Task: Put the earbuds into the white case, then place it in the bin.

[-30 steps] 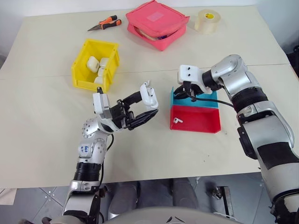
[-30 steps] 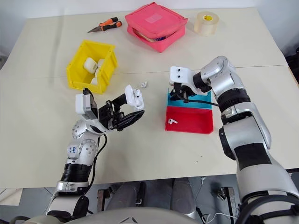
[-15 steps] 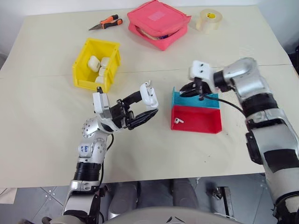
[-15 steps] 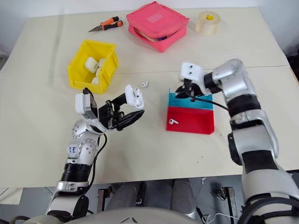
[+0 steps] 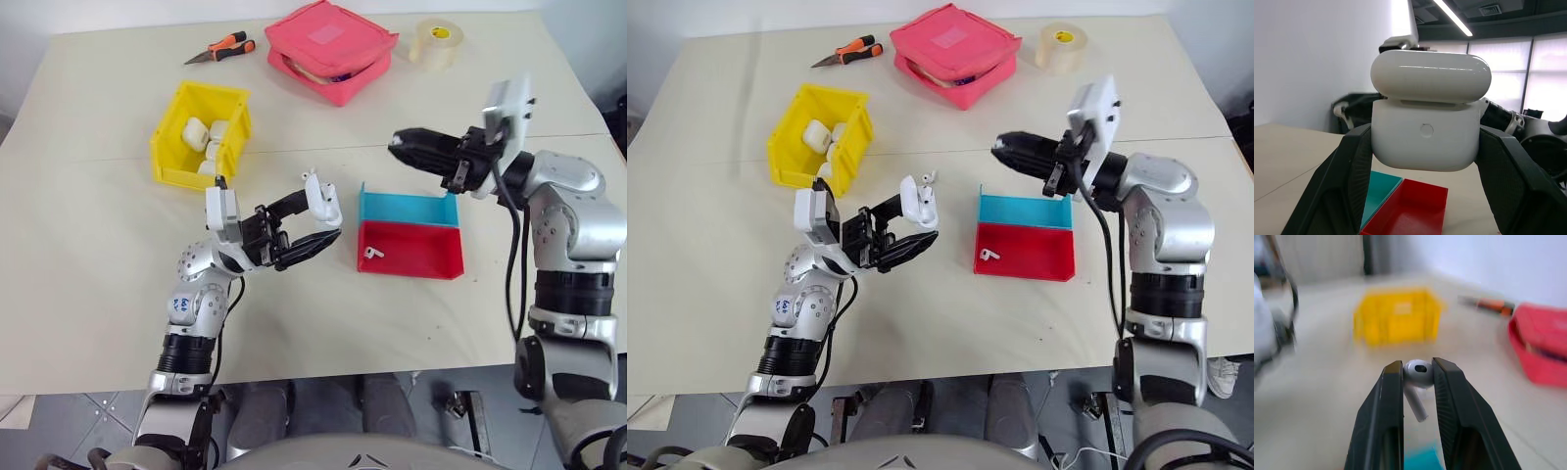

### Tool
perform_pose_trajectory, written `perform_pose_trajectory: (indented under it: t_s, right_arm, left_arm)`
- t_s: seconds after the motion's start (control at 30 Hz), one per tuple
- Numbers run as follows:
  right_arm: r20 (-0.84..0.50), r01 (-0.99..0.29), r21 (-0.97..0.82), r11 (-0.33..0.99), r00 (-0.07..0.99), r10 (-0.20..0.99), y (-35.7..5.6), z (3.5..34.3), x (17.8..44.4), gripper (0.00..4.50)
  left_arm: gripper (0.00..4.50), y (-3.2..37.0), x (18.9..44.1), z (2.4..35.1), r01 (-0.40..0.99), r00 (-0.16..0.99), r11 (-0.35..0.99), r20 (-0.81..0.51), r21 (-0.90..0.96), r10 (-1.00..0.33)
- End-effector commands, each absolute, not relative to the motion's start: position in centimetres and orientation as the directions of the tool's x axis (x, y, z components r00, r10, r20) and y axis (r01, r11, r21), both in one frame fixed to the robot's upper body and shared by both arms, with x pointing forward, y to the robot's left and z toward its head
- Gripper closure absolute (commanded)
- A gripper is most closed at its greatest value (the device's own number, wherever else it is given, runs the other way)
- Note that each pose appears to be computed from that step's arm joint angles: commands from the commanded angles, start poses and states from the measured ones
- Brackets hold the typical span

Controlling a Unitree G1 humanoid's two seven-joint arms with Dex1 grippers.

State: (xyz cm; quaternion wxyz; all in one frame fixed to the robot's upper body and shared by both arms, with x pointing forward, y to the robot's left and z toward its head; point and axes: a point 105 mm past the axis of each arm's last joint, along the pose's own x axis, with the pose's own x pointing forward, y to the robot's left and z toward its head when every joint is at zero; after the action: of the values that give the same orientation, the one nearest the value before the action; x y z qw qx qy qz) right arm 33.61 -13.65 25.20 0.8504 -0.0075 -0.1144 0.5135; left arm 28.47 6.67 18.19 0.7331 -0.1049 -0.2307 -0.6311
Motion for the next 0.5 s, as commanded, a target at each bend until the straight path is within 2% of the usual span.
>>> perform_pose_trajectory:
  t_s: [0.03, 0.13, 0.3, 0.5]
  right_arm:
    - [0.366, -0.918, -0.018, 0.397, 0.364, 0.856, -12.9, 26.9, 30.5, 4.01]
    - [0.439, -0.946, 0.080, 0.313, 0.316, 0.841, -11.6, 26.8, 28.6, 4.01]
    - [0.473, -0.961, 0.187, 0.205, 0.271, 0.838, -9.0, 25.4, 26.1, 4.01]
    - [0.490, -0.951, 0.239, 0.195, 0.291, 0.821, -7.8, 24.5, 25.7, 4.01]
  left_arm:
    - [1.72, 6.4, 28.2, 19.3, 0.975, 0.059, 0.155, 0.487, 0.159, -0.871]
    - [1.72, 6.3, 28.4, 19.6, 0.976, 0.057, 0.151, 0.487, 0.157, -0.871]
    - [1.72, 6.2, 28.7, 19.9, 0.978, 0.054, 0.145, 0.487, 0.150, -0.872]
    - [1.72, 5.9, 28.5, 19.9, 0.981, 0.044, 0.130, 0.489, 0.143, -0.871]
